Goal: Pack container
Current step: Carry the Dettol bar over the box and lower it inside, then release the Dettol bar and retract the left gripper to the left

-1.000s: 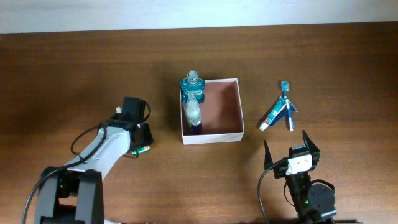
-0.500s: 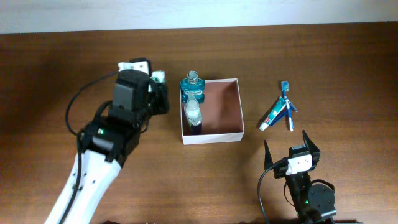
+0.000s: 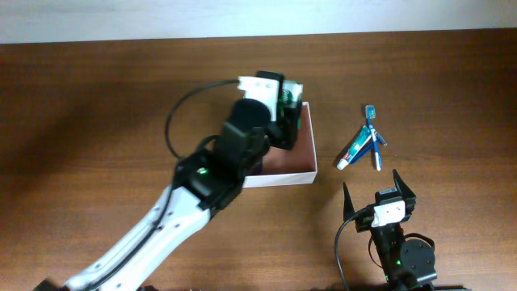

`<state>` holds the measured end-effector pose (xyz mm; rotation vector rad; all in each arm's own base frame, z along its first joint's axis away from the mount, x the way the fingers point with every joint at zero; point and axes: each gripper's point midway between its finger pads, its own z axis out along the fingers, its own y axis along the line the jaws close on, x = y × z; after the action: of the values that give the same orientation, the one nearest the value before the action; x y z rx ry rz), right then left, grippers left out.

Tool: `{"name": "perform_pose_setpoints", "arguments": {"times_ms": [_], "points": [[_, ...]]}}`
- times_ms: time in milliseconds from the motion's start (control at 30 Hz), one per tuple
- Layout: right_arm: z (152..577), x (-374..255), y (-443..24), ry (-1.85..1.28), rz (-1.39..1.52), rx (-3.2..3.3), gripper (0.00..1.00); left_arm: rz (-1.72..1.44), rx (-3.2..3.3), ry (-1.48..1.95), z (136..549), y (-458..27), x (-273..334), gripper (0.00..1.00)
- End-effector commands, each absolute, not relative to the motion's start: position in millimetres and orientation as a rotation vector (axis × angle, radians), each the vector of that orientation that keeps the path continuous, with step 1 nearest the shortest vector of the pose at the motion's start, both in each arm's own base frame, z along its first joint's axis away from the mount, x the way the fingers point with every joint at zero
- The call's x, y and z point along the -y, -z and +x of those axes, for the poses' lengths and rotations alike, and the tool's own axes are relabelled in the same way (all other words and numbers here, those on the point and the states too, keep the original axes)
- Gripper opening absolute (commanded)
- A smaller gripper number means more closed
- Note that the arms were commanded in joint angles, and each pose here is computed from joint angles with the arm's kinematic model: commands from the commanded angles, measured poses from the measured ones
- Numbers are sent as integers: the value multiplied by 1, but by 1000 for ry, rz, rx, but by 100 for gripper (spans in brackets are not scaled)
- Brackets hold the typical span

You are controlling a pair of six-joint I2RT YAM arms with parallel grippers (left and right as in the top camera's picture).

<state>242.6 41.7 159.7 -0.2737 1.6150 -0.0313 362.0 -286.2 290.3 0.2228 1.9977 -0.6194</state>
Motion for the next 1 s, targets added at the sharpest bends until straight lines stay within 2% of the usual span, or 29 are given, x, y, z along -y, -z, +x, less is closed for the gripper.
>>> {"name": "perform_pose_setpoints", "arguments": {"times_ms": [0, 500, 667, 700, 733, 833, 967], "points": [[243, -39, -157, 38, -262, -1623, 98, 207, -2031, 573, 374, -272, 297, 37], [243, -39, -157, 38, -262, -1623, 99, 269, -2284, 376, 384, -177, 301, 38], [243, -39, -157, 38, -262, -1623, 99, 272, -2307, 353, 385, -166, 300, 38], [243, -39, -157, 38, -262, -1623, 99, 273, -2308, 353, 385, -166, 300, 61], [243, -39, -157, 38, -262, -1623, 99, 272, -2308, 354, 385, -166, 300, 73], [243, -39, -157, 38, -262, -1623, 99, 272, -2306, 354, 385, -167, 300, 85], [243, -39, -157, 38, -262, -1623, 99, 254, -2277, 365, 387, -187, 296, 85]]}}
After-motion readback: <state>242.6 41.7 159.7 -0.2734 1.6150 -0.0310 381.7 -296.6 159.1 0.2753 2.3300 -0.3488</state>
